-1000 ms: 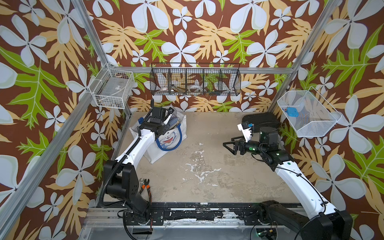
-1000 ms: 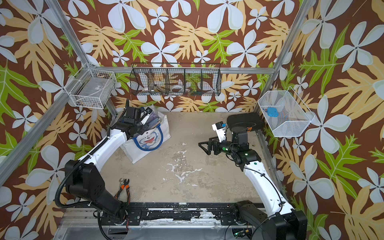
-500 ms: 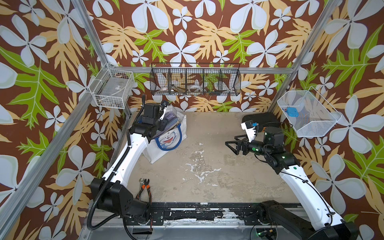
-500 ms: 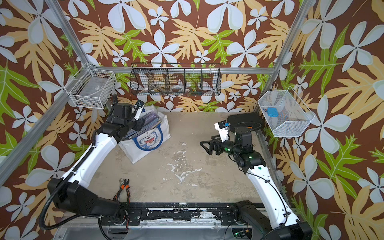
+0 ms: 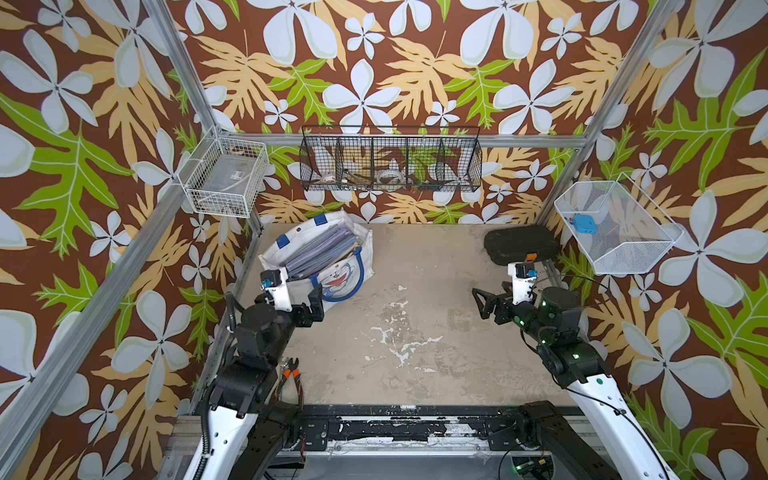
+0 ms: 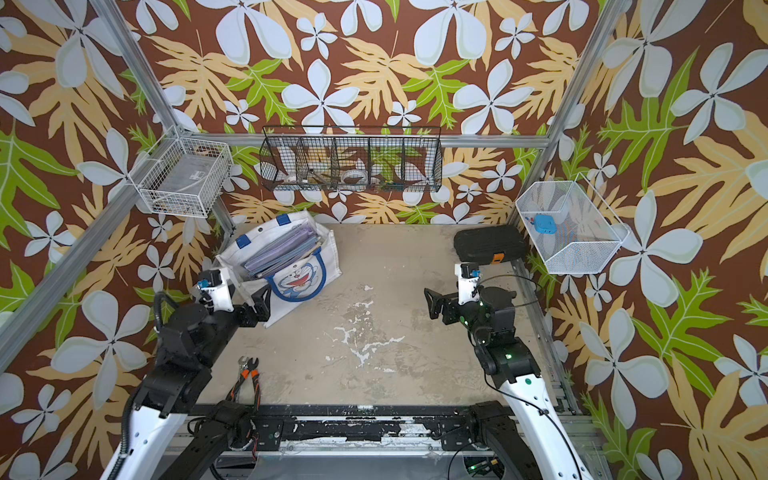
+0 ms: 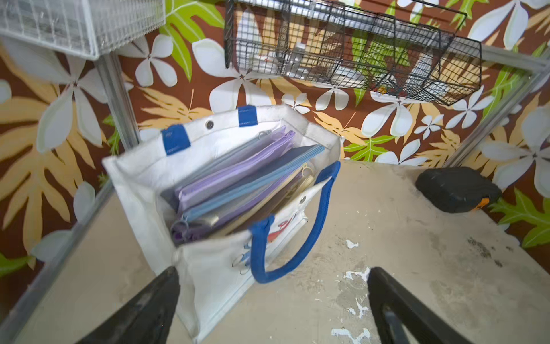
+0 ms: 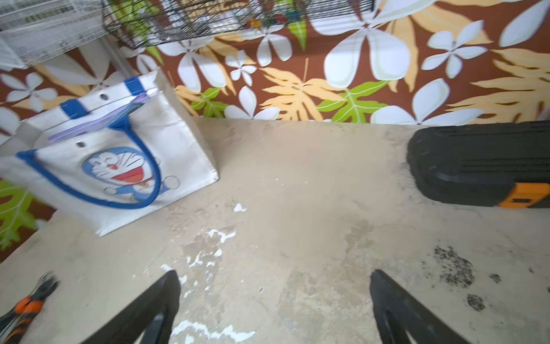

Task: Put the pencil pouch into the canvas bag
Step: Place the pencil case in the canvas bag, then reset both arms

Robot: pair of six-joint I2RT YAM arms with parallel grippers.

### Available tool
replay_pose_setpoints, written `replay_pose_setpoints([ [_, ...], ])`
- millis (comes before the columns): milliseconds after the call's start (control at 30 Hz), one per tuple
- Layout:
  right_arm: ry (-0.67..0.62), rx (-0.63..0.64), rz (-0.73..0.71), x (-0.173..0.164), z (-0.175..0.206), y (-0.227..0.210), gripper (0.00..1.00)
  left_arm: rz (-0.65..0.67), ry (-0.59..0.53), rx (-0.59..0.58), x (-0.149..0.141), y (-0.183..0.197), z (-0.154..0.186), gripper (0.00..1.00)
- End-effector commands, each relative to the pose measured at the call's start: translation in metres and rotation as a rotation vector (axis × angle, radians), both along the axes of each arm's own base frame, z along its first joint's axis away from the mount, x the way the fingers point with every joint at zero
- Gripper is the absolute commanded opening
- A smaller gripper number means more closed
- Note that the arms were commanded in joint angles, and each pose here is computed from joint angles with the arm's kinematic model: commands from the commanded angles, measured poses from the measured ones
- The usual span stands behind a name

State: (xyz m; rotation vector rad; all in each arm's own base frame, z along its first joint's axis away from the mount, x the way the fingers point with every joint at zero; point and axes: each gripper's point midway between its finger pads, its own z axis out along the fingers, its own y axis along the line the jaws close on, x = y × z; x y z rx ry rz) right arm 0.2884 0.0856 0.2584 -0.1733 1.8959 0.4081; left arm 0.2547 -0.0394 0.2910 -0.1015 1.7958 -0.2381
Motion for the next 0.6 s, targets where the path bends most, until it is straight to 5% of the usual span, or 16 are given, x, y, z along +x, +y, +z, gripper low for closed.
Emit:
replay_pose_setpoints([
  [0,-0.111,0.03,-0.216,0.012,0.005,-0.034,1.0,0.047,-0.098,-0.11,-0.013,0.009,-0.004,1.0],
  [100,-0.137,0.033,-0.385,0.017,-0.018,-0.063,1.0,0.134,-0.215,-0.106,-0.017,0.026,-0.007,1.0],
  [233,-0.116,0.012,-0.537,0.025,-0.05,-0.093,1.0,0.245,-0.134,-0.071,0.003,0.04,-0.053,1.0],
  [333,-0.126,-0.022,-0.469,0.038,-0.065,-0.092,1.0,0.307,-0.052,-0.03,0.019,0.046,-0.091,1.0],
  [467,-0.074,-0.169,-0.509,0.053,-0.094,-0.11,1.0,0.338,-0.086,0.043,0.031,0.051,-0.106,1.0],
  [567,-0.123,-0.058,-0.504,0.052,-0.102,-0.122,1.0,0.36,-0.175,0.083,0.032,0.055,-0.105,1.0],
])
